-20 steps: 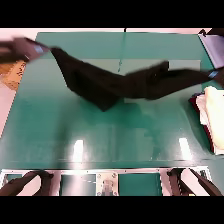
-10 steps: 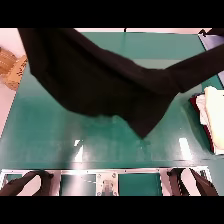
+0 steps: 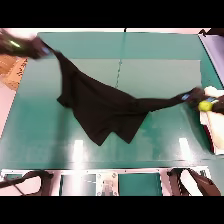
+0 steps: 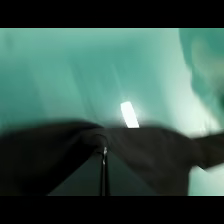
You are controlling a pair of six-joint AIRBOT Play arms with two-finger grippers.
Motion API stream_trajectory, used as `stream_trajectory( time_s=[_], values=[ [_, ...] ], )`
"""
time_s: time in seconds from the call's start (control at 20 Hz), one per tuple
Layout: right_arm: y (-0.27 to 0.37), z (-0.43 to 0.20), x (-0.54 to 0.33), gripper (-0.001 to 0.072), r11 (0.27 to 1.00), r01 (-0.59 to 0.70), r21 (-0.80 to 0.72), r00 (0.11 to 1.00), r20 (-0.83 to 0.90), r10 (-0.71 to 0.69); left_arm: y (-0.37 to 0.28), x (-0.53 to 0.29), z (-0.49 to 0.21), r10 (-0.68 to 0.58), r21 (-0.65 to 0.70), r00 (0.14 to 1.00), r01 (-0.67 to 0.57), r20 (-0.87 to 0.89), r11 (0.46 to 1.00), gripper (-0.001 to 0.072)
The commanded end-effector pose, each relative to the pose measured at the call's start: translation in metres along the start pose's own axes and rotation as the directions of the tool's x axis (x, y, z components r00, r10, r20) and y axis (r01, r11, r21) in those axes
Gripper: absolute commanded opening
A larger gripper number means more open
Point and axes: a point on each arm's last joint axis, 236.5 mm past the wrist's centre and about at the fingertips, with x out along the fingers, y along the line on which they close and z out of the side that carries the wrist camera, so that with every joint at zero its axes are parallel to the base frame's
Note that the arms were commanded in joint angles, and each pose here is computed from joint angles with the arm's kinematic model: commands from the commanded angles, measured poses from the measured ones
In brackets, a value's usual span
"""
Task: Fold the shirts.
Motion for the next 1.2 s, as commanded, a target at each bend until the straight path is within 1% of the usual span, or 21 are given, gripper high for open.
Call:
stream_trajectory(
  time_s=[0.0,0.05,0.1,0.15,0.2,0.25,0.3,0.35,0.4,0.45,0.5,0.55,0.7,0.8,0.9,0.95,1.0,1.05,1.1,1.15],
  values=[
    [-0.069,-0.056,0.057,0.0013,0.989,0.117,0.095,0.989,-0.100,-0.107,0.046,0.104,-0.057,0.003,-0.104,0.990,-0.018,-0.142,0.994,0.0022],
    [-0.077,-0.060,0.062,0.0013,0.987,0.129,0.100,0.986,-0.123,-0.117,0.055,0.117,-0.063,0.007,-0.154,0.988,-0.031,-0.153,0.988,0.0043],
    [-0.082,-0.060,0.066,0.0014,0.985,0.138,0.099,0.983,-0.133,-0.124,0.063,0.121,-0.065,0.012,-0.198,0.987,-0.044,-0.160,0.979,0.0288],
    [-0.084,-0.057,0.067,0.0013,0.985,0.141,0.095,0.982,-0.137,-0.127,0.067,0.117,-0.064,0.018,-0.231,0.988,-0.054,-0.156,0.971,0.0608],
    [-0.084,-0.053,0.067,0.0013,0.986,0.142,0.087,0.982,-0.134,-0.129,0.069,0.107,-0.061,0.007,-0.263,0.986,-0.051,-0.165,0.963,0.0685],
    [-0.083,-0.048,0.067,0.0014,0.987,0.140,0.075,0.984,-0.125,-0.130,0.069,0.092,-0.061,-0.016,-0.277,0.981,-0.040,-0.195,0.960,0.0683],
    [-0.081,-0.043,0.066,0.0014,0.988,0.138,0.065,0.985,-0.115,-0.130,0.068,0.075,-0.064,-0.046,-0.295,0.971,-0.026,-0.235,0.955,0.0593],
    [-0.079,-0.039,0.066,0.0014,0.989,0.135,0.060,0.986,-0.107,-0.128,0.068,0.056,-0.069,-0.078,-0.324,0.957,-0.018,-0.280,0.946,0.0468],
    [-0.077,-0.035,0.065,0.0014,0.990,0.132,0.055,0.987,-0.100,-0.126,0.069,0.040,-0.075,-0.101,-0.360,0.944,-0.020,-0.315,0.933,0.0399],
    [-0.076,-0.033,0.064,0.0013,0.990,0.130,0.052,0.988,-0.094,-0.125,0.072,0.025,-0.080,-0.116,-0.405,0.934,-0.033,-0.337,0.914,0.0211],
    [-0.075,-0.031,0.064,0.0013,0.990,0.130,0.050,0.988,-0.092,-0.125,0.075,0.014,-0.083,-0.118,-0.417,0.930,-0.041,-0.348,0.908,0.0022],
    [-0.076,-0.032,0.064,0.0013,0.990,0.130,0.050,0.988,-0.092,-0.125,0.078,0.002,-0.087,-0.096,-0.410,0.926,-0.067,-0.365,0.910,0.0020],
    [-0.076,-0.032,0.065,0.0014,0.990,0.131,0.051,0.988,-0.094,-0.125,0.094,-0.029,-0.113,0.081,-0.320,0.889,-0.245,-0.450,0.915,0.0020],
    [-0.077,-0.031,0.065,0.0013,0.990,0.133,0.051,0.988,-0.088,-0.128,0.088,-0.035,-0.139,0.101,-0.324,0.885,-0.270,-0.454,0.907,0.0020],
    [-0.077,-0.030,0.065,0.0014,0.990,0.134,0.050,0.988,-0.085,-0.129,0.086,-0.025,-0.176,0.091,-0.375,0.891,-0.278,-0.446,0.885,0.0023],
    [-0.077,-0.030,0.065,0.0014,0.990,0.133,0.044,0.988,-0.085,-0.129,0.083,-0.014,-0.197,0.061,-0.424,0.900,-0.262,-0.432,0.867,0.0158],
    [-0.077,-0.030,0.065,0.0014,0.990,0.133,0.044,0.988,-0.086,-0.129,0.078,-0.002,-0.215,0.015,-0.489,0.909,-0.238,-0.416,0.839,0.0526],
    [-0.077,-0.030,0.065,0.0013,0.990,0.133,0.045,0.988,-0.085,-0.128,0.075,0.012,-0.234,-0.032,-0.560,0.918,-0.213,-0.395,0.801,0.0593],
    [-0.077,-0.030,0.065,0.0013,0.990,0.133,0.045,0.988,-0.085,-0.129,0.074,0.027,-0.253,-0.057,-0.587,0.926,-0.189,-0.374,0.788,0.0530],
    [-0.077,-0.030,0.065,0.0014,0.990,0.133,0.045,0.988,-0.085,-0.128,0.073,0.041,-0.268,-0.060,-0.601,0.933,-0.179,-0.356,0.779,0.0534]
  ],
)
